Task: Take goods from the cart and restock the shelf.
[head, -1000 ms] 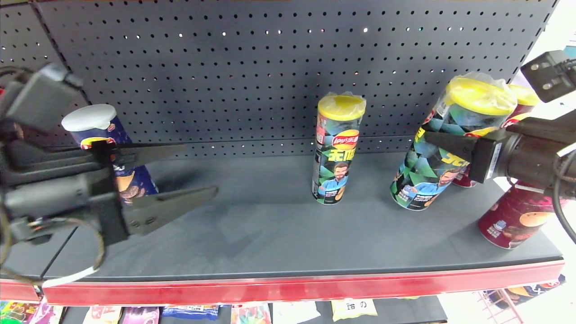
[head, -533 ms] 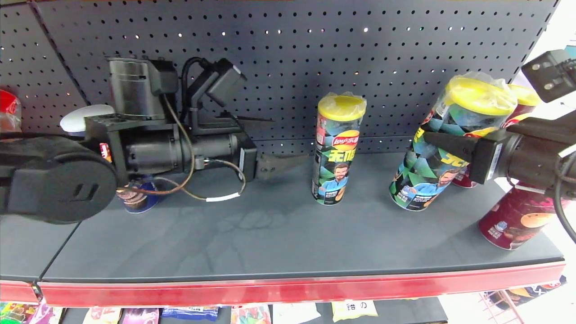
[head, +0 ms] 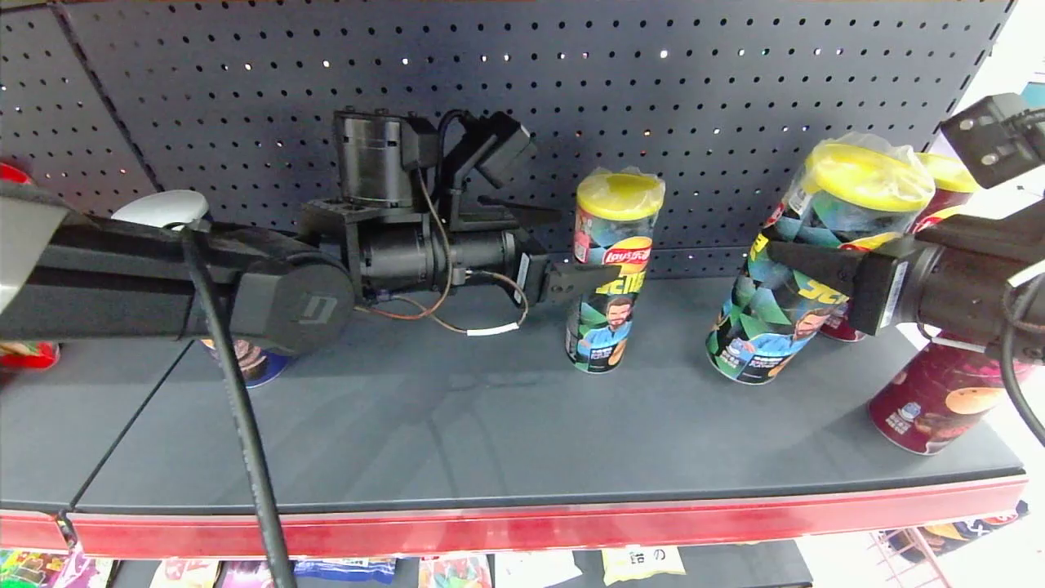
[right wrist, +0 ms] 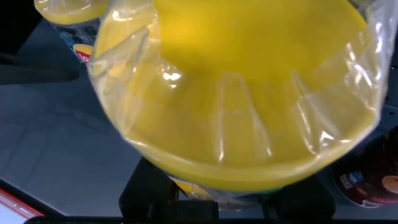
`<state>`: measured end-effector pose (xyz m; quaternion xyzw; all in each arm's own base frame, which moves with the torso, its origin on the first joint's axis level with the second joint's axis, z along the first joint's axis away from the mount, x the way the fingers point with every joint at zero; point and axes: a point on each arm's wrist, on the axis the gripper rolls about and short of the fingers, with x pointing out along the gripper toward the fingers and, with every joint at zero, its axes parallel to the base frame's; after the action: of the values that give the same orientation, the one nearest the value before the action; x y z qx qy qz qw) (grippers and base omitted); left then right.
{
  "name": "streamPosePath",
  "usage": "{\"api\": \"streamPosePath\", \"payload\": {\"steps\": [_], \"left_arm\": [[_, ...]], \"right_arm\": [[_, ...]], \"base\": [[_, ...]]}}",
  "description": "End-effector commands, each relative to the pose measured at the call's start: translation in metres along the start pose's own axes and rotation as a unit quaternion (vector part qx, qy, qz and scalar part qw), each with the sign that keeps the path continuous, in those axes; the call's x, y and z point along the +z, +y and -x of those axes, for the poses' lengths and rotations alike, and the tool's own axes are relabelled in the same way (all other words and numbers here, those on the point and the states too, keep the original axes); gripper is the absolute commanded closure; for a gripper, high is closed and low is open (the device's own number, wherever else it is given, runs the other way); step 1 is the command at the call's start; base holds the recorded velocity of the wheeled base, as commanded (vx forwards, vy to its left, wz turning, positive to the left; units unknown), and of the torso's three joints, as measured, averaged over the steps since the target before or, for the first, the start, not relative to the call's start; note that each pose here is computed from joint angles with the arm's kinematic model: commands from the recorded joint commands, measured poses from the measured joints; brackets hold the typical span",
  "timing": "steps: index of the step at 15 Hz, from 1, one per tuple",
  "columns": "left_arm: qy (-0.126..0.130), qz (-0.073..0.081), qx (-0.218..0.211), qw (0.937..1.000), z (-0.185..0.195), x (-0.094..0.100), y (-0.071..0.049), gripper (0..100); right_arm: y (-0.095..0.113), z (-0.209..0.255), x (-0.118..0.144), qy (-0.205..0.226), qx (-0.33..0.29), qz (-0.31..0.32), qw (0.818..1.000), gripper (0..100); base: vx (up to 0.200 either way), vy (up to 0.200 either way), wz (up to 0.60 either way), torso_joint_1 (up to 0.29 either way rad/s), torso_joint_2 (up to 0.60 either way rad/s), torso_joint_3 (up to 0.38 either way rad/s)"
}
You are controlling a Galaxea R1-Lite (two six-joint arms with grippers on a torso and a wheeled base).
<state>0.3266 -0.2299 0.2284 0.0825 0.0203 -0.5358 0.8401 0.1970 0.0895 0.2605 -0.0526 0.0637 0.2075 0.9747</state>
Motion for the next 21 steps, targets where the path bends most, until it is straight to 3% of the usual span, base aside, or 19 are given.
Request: {"api": "streamPosePath", "payload": {"steps": [1,8,12,13,14,20,21], "left_arm": [[0.002,0.001,-0.007,1.0,-0.011,-0.003,-0.003,0],[-0.009,-0.008,0.006,0.9999,-0.03,-0.002,0.002,0],[-0.01,-0.008,0.002,0.9999,-0.038,-0.003,-0.003,0],[-0.006,-0.006,0.018,0.9998,-0.043,-0.004,-0.006,0],[-0.006,-0.006,0.018,0.9998,-0.046,-0.005,-0.006,100],[-0.002,-0.007,0.012,0.9999,-0.043,-0.007,-0.009,100],[-0.01,-0.008,-0.012,0.9998,-0.029,0.002,-0.014,100]], "right_arm": [[0.0,0.0,0.0,0.0,0.0,0.0,1.0,100],[0.0,0.0,-0.001,0.002,0.0,0.0,1.0,100],[0.0,0.001,-0.003,0.004,0.0,0.0,1.0,100],[0.001,0.002,-0.005,0.007,0.001,0.0,1.0,100],[0.001,0.003,-0.006,0.008,0.001,0.0,1.0,100],[0.0,0.006,-0.005,0.003,0.0,0.0,1.0,100],[0.0,0.006,-0.005,0.003,0.0,0.0,1.0,100]], "base": [[0.0,0.0,0.0,0.0,0.0,0.0],[0.0,0.0,0.0,0.0,0.0,0.0],[0.0,0.0,0.0,0.0,0.0,0.0],[0.0,0.0,0.0,0.0,0.0,0.0],[0.0,0.0,0.0,0.0,0.0,0.0],[0.0,0.0,0.0,0.0,0.0,0.0],[0.0,0.0,0.0,0.0,0.0,0.0]]}}
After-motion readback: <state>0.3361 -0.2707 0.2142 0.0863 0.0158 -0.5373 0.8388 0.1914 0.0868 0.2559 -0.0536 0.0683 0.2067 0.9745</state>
